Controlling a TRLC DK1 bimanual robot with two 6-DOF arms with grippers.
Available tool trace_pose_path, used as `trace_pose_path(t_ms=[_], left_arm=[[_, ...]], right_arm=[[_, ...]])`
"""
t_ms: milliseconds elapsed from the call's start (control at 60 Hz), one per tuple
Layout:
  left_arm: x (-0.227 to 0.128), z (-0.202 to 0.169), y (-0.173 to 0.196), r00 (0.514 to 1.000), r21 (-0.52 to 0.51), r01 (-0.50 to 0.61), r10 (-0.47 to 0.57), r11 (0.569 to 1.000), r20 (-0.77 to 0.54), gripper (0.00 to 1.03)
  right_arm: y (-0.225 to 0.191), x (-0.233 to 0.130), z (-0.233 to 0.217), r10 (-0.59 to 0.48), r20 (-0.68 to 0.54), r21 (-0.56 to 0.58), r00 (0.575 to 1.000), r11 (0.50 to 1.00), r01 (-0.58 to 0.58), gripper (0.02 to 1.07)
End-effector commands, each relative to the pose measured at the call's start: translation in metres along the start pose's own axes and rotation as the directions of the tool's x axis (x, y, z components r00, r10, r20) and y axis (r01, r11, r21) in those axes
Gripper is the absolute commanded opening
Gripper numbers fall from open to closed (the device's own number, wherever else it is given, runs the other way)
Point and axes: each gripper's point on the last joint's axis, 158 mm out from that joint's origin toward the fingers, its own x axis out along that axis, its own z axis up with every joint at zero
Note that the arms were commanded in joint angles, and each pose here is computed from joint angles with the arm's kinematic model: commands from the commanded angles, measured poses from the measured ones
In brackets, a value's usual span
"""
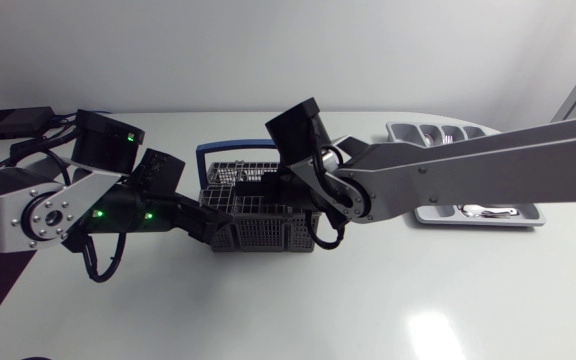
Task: Unload the cutlery basket into the drawer organizer.
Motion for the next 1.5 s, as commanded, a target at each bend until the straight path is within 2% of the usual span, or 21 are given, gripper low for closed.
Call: trace_pose_path(t_ms=[0, 683, 1000, 1483], left_arm=[[0.006, -0.032, -0.005, 0.996, -0.004, 0.015, -0.016, 1.000, -0.083, 0.99], [0.008, -0.037, -0.008, 0.995, -0.001, 0.021, -0.021, 1.000, -0.093, 0.99], [0.003, -0.034, -0.006, 0.997, 0.002, 0.014, -0.014, 1.000, -0.077, 0.99], [0.001, -0.036, -0.006, 0.997, -0.001, 0.008, -0.009, 1.000, -0.080, 0.99]], right_arm=[[-0.003, -0.003, -0.012, -0.007, -0.013, -0.030, 1.000, 1.000, 0.007, 0.08], [0.029, -0.042, 0.016, 0.140, 0.035, -0.072, 0.990, 0.988, -0.137, 0.08], [0.039, -0.055, 0.016, 0.215, 0.011, -0.175, 0.976, 0.962, -0.210, 0.08], [0.030, -0.078, 0.034, 0.269, -0.005, -0.341, 0.963, 0.905, -0.254, 0.08]])
